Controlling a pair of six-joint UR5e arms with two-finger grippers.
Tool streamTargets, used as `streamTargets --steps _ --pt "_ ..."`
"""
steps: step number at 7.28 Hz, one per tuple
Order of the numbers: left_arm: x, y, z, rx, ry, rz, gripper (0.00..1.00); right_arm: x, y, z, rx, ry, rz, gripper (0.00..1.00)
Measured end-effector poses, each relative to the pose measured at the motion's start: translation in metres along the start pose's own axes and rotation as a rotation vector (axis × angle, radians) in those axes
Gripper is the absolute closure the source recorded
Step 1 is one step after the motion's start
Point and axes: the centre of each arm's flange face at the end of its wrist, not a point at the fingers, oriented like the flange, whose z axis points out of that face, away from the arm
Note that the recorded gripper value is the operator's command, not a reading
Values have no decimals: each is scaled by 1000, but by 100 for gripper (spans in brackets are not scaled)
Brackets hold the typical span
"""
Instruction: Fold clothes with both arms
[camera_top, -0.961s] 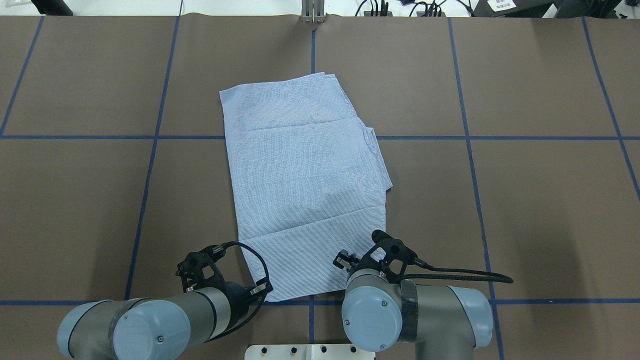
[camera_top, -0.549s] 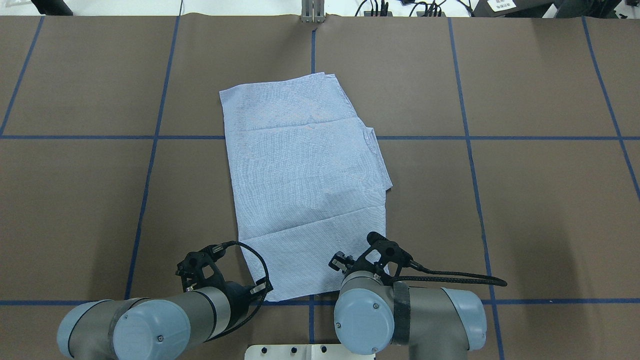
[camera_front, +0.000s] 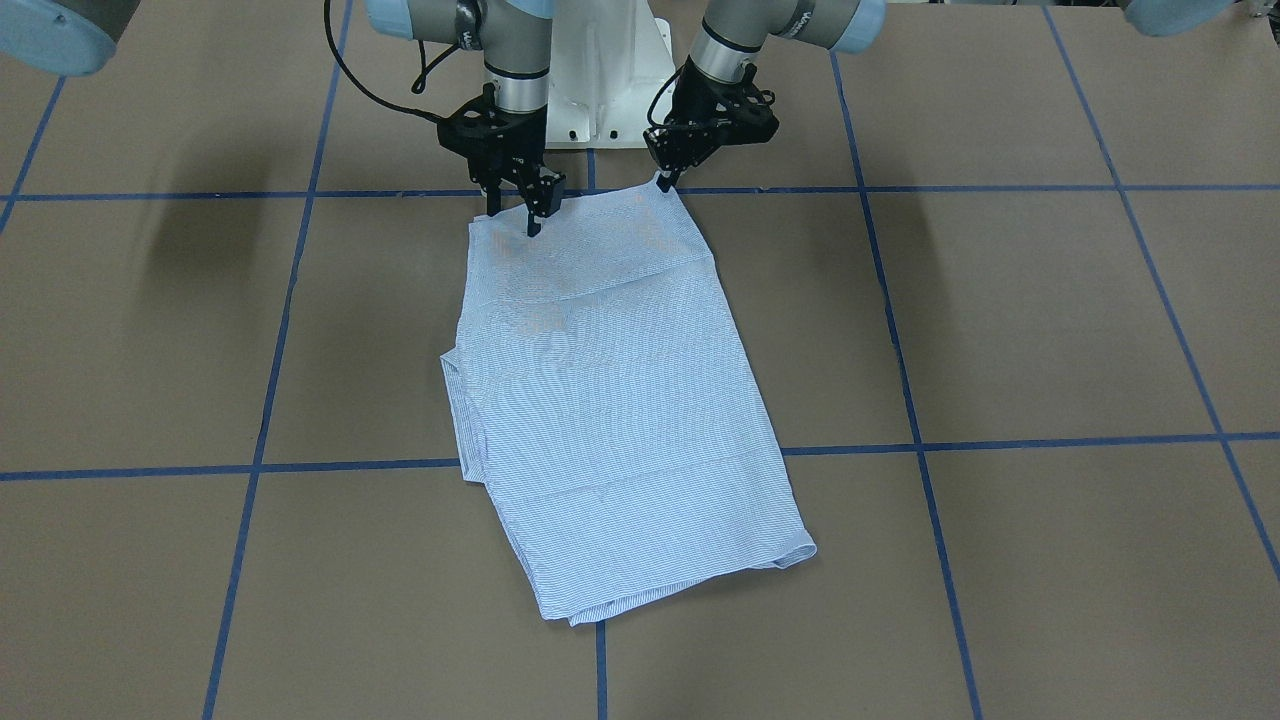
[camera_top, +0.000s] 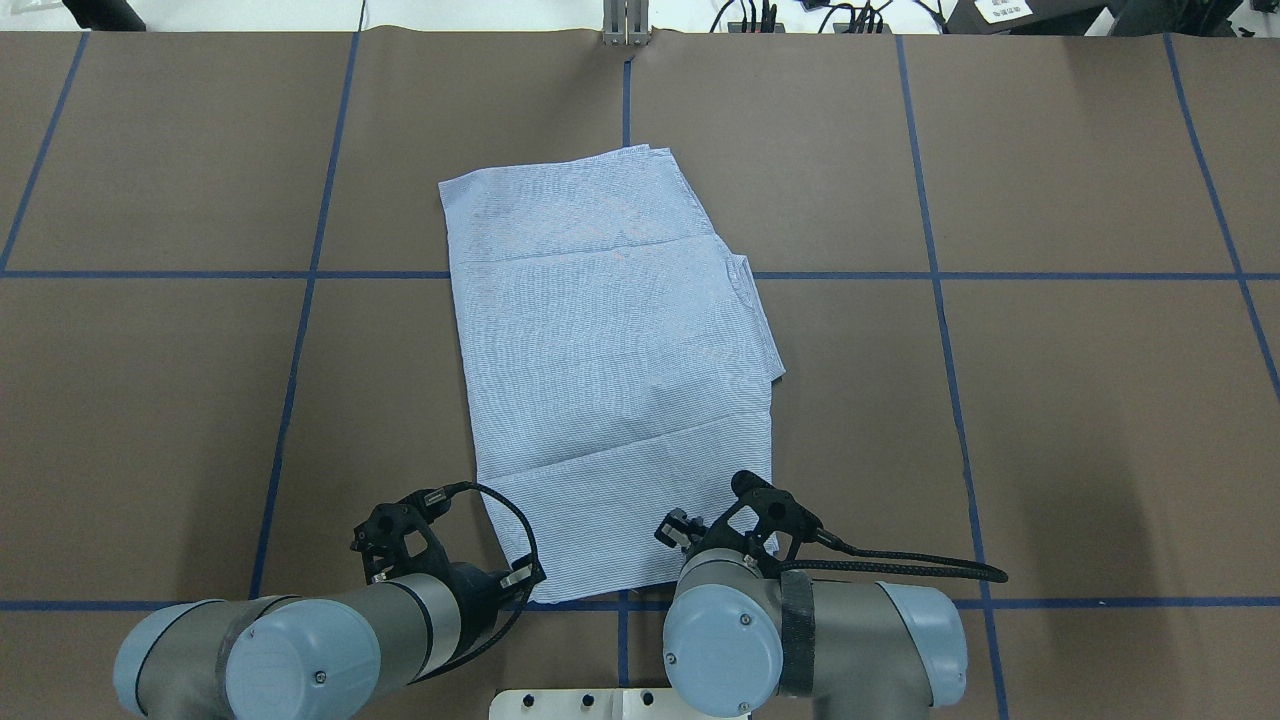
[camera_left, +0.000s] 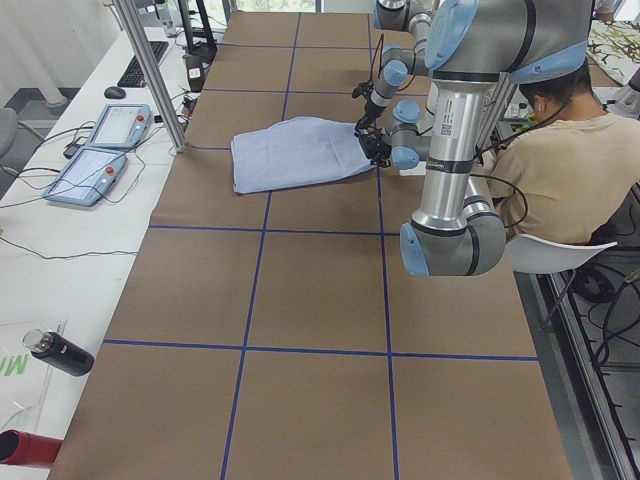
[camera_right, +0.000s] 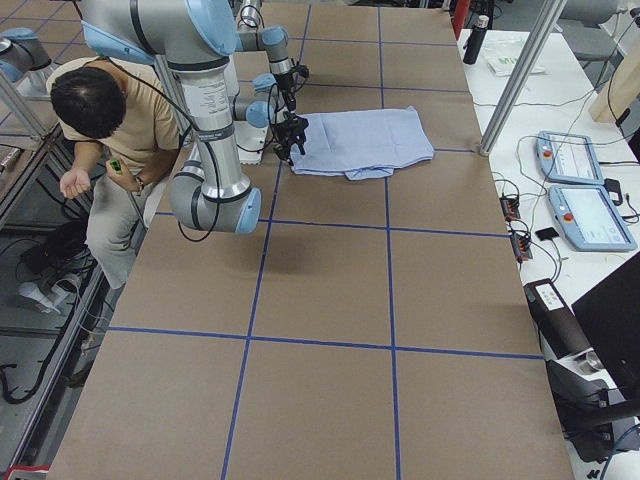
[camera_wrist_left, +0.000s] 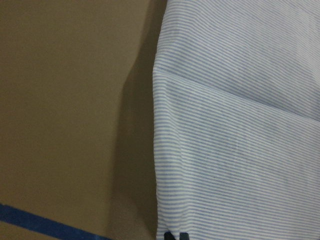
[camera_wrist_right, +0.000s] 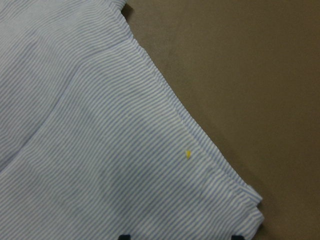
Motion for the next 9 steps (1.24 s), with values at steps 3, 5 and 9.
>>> streamTargets --steps 3,5,9 --pt "0 0 -2 -1 3 0 100 -4 3 1 2 0 21 67" --pt "1 0 -2 -2 4 -1 100 -12 7 -1 1 -8 49 74" --pt "4 -3 -6 0 12 -3 100 -20 12 1 10 -12 69 100"
